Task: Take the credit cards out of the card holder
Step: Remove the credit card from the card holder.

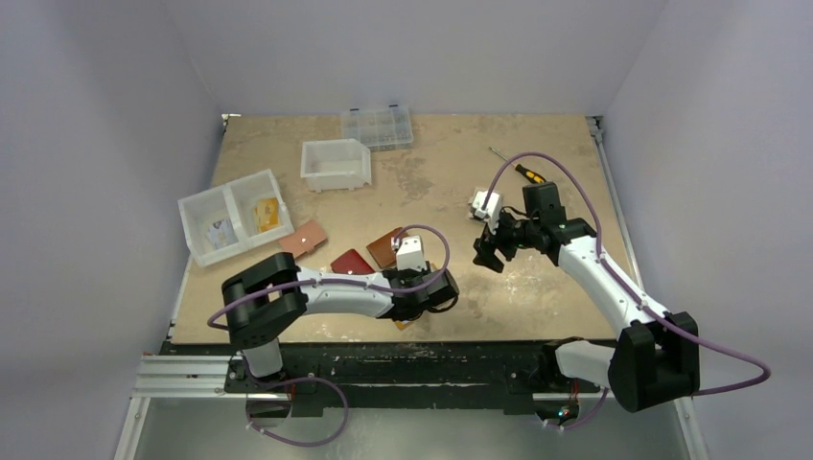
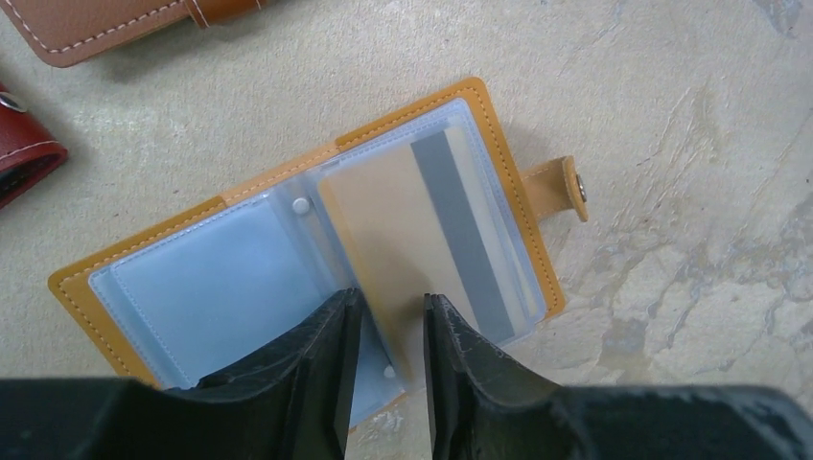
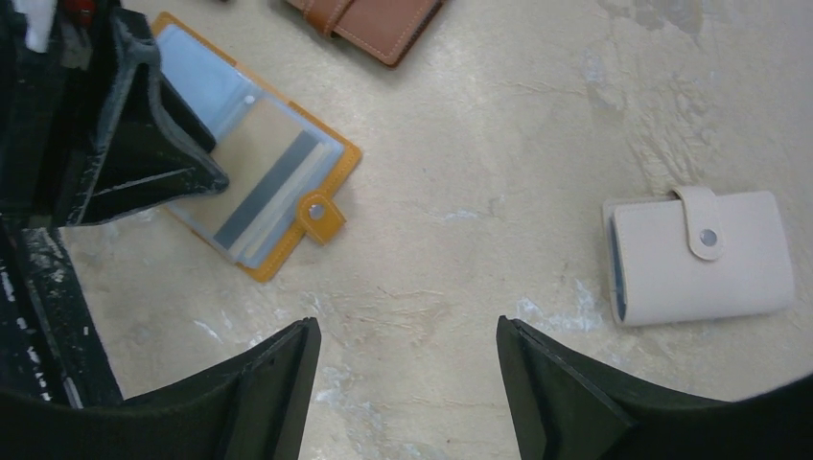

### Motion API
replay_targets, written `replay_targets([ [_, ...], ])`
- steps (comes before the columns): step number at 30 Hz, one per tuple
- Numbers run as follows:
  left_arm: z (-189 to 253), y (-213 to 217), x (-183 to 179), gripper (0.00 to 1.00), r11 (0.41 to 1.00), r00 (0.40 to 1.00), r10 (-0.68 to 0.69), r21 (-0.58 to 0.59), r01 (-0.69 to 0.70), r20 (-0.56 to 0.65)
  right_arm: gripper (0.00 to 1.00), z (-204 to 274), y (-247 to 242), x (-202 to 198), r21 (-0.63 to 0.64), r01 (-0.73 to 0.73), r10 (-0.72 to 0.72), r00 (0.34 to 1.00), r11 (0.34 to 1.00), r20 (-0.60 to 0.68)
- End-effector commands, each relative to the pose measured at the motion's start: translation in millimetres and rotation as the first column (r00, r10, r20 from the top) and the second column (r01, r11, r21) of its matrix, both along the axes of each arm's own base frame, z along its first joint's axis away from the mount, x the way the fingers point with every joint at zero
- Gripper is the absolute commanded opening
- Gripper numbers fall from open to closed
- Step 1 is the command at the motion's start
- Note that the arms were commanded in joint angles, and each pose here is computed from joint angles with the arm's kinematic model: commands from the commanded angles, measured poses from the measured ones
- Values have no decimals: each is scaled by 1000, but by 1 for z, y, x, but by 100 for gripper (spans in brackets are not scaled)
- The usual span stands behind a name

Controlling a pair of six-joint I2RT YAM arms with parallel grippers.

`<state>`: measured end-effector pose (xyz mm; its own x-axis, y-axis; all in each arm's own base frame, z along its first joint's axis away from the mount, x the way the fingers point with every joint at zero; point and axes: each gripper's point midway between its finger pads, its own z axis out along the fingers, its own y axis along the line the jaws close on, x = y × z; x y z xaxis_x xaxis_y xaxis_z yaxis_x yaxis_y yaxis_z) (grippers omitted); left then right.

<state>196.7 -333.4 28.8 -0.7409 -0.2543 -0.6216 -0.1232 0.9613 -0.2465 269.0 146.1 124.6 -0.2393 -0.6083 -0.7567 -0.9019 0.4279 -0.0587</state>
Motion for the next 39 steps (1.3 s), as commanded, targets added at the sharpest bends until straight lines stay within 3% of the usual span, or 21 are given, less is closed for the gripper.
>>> replay_targets([
  [1, 16, -16, 5, 33, 988, 996, -83, -126, 88, 39, 75, 4, 13, -14, 63, -93, 95, 995, 994, -31],
  [6, 22, -18, 4, 18, 947, 984, -162, -267, 177, 79, 71, 4, 25, -26, 118, -154, 162, 984, 981, -70],
  [14, 10, 2, 5, 13, 920, 974, -210, -318, 228, 90, 35, -23, 53, -45, 73, -244, 253, 951, 967, -175],
  [23, -3, 7, 6, 0, 924, 974, -216, -308, 227, 70, 10, -60, 79, -58, -38, -316, 295, 919, 948, -260],
  [39, -24, 23, -3, 0, 935, 981, -194, -299, 193, 28, 8, -76, 81, -44, -130, -246, 204, 940, 961, -275],
])
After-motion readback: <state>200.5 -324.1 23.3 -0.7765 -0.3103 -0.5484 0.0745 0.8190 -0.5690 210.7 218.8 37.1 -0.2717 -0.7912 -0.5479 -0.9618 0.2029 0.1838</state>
